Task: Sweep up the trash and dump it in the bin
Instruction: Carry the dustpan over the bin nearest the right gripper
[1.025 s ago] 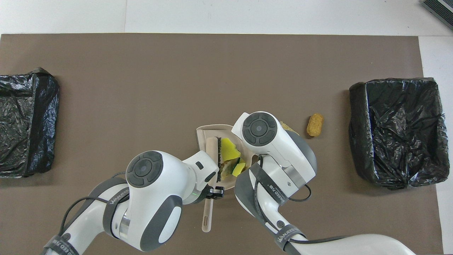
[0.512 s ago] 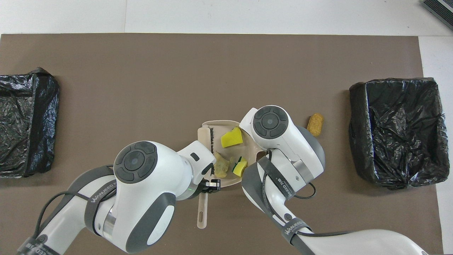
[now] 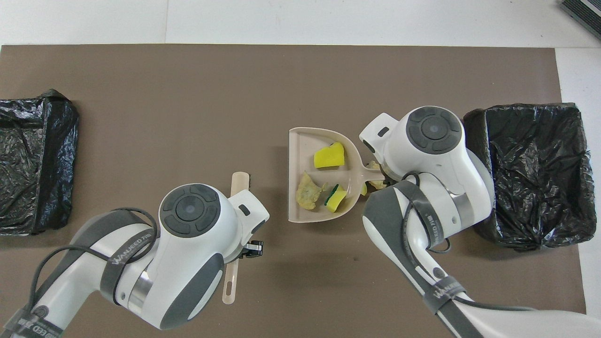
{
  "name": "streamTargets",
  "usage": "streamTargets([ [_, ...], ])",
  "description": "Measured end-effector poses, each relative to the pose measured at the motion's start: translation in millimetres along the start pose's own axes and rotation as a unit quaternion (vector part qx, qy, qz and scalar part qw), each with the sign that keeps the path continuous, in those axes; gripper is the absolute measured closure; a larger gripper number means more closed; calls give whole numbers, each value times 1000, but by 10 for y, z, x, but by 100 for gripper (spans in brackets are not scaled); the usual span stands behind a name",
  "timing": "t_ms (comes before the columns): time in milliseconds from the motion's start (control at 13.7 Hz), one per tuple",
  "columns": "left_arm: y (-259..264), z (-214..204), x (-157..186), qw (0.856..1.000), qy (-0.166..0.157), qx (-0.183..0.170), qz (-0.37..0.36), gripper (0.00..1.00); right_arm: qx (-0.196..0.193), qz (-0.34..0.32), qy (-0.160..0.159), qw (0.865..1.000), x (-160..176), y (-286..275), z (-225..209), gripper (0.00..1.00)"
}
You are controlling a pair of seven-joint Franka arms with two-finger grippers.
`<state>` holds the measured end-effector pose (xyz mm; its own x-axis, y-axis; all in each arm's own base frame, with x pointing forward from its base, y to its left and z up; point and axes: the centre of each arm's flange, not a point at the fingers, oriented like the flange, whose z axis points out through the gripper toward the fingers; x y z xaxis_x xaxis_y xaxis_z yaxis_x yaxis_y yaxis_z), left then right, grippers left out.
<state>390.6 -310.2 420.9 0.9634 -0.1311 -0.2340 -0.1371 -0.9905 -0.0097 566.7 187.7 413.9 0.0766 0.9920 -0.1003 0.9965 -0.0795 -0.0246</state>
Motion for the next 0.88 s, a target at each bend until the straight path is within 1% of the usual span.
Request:
streamTargets([
  [146, 266, 177, -192, 1000, -2, 11, 0, 74, 2, 21, 4, 1000, -518, 107, -269, 69],
  [366, 611, 529, -511, 1000, 1, 26, -15, 74, 7, 62, 7, 998, -1611, 277, -643, 69],
  [512, 779, 724, -680, 999, 13, 26, -23, 74, 17, 95, 8, 995, -2239, 297, -798, 69],
  [586, 798, 806, -716, 999, 17, 25, -26, 74, 21, 111, 8, 994, -2560, 295, -837, 69],
  [805, 733, 940, -724, 999, 14, 28, -36, 74, 25, 138, 10, 990, -3525, 197, -799, 69],
  [879, 725, 964, -729, 999, 13, 29, -39, 74, 27, 144, 3, 989, -3817, 136, -772, 69],
])
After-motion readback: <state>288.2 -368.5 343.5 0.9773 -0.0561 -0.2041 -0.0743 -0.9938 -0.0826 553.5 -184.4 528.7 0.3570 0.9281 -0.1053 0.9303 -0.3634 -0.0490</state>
